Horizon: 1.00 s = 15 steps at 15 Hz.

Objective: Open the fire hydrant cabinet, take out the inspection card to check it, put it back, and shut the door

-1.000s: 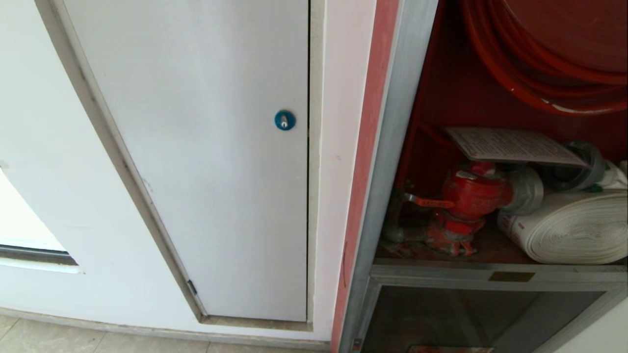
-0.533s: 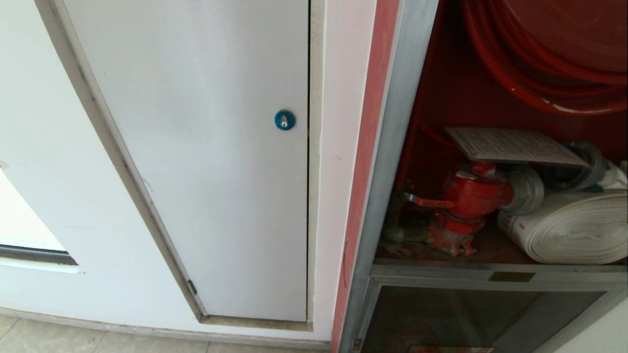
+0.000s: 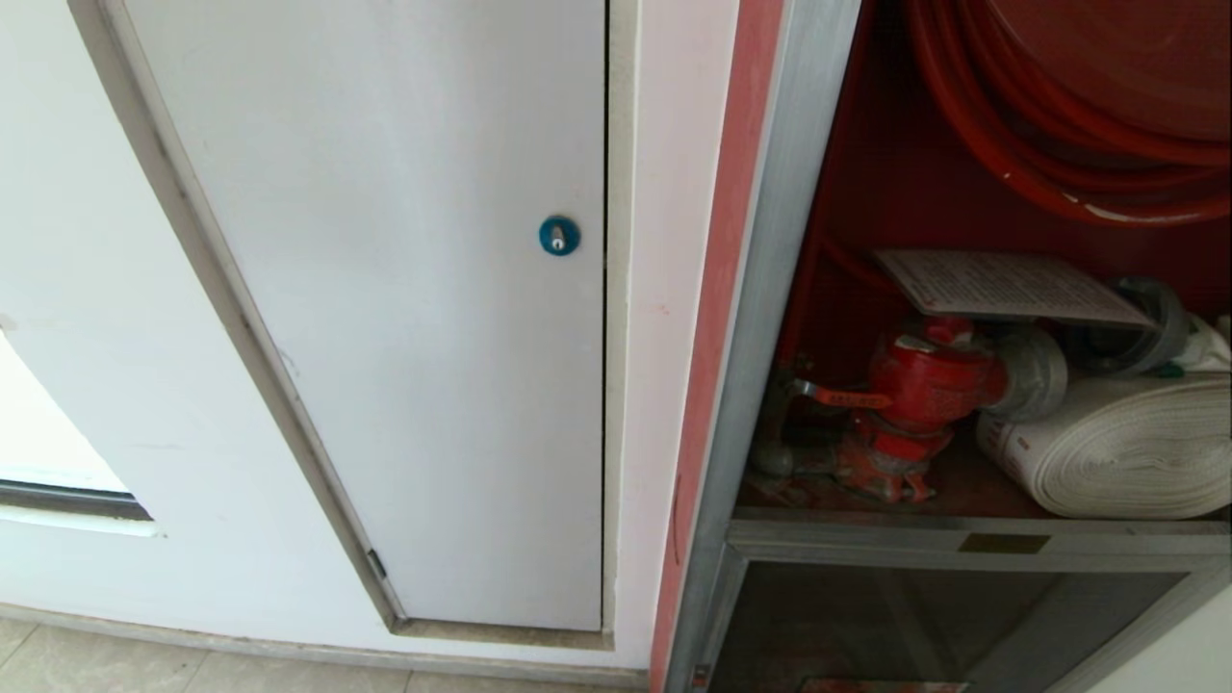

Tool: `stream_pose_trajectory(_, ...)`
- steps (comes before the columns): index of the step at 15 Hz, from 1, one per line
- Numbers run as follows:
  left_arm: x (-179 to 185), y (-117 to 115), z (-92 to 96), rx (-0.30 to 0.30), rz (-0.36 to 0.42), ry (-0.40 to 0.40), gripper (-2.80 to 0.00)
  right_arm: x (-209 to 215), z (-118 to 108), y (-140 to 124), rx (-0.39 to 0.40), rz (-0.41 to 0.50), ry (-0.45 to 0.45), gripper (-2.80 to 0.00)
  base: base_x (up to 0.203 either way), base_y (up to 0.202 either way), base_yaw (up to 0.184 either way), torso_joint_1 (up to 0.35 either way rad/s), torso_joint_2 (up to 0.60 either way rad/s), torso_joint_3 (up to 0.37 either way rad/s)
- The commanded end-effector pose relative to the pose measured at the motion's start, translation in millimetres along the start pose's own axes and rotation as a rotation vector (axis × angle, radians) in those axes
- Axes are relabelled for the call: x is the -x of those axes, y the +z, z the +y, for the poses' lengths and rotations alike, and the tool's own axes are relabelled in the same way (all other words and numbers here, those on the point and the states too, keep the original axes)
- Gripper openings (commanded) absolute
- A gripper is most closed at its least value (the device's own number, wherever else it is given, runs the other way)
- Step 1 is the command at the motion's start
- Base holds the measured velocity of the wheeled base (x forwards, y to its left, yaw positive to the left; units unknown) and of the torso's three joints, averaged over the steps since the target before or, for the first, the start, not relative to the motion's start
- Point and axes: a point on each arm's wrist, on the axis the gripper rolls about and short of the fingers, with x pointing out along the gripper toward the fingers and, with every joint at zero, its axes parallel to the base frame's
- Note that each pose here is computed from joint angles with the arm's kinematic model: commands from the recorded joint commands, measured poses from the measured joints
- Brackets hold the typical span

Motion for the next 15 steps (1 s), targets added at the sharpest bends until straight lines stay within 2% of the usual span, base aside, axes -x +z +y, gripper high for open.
stream_pose_trajectory(1, -1, -5, 0.1, 0.001, 0.018, 0.001, -2.8, -9, -2, -3, 0.113, 0.033, 0.005, -2.8, 0.0, 0.0, 0.0, 0.0, 0.0, 0.0)
stream_pose_trajectory(3, -1, -5, 0.1, 0.001, 0.018, 0.001, -2.8, -11, 0, -4, 0.192, 0.045, 0.013, -2.8, 0.0, 0.0, 0.0, 0.0, 0.0, 0.0)
stream_pose_trajectory(6, -1, -5, 0.1, 0.001, 0.018, 0.001, -2.8, -20, 3, -6, 0.193, 0.039, 0.01, -2.8, 0.0, 0.0, 0.0, 0.0, 0.0, 0.0)
stream_pose_trajectory(7, -1, -5, 0.1, 0.001, 0.018, 0.001, -2.8, -26, 6, -8, 0.193, 0.023, -0.02, -2.8, 0.0, 0.0, 0.0, 0.0, 0.0, 0.0)
stream_pose_trajectory(10, -1, -5, 0.1, 0.001, 0.018, 0.001, -2.8, -43, 7, -10, 0.193, -0.044, -0.189, -2.8, 0.0, 0.0, 0.0, 0.0, 0.0, 0.0)
stream_pose_trajectory(12, -1, -5, 0.1, 0.001, 0.018, 0.001, -2.8, -40, 7, -11, 0.226, 0.002, -0.221, -2.8, 0.0, 0.0, 0.0, 0.0, 0.0, 0.0)
stream_pose_trajectory(15, -1, -5, 0.0, 0.001, 0.017, 0.001, -2.8, -40, 12, -16, 0.233, 0.072, -0.234, -2.8, 0.0, 0.0, 0.0, 0.0, 0.0, 0.0)
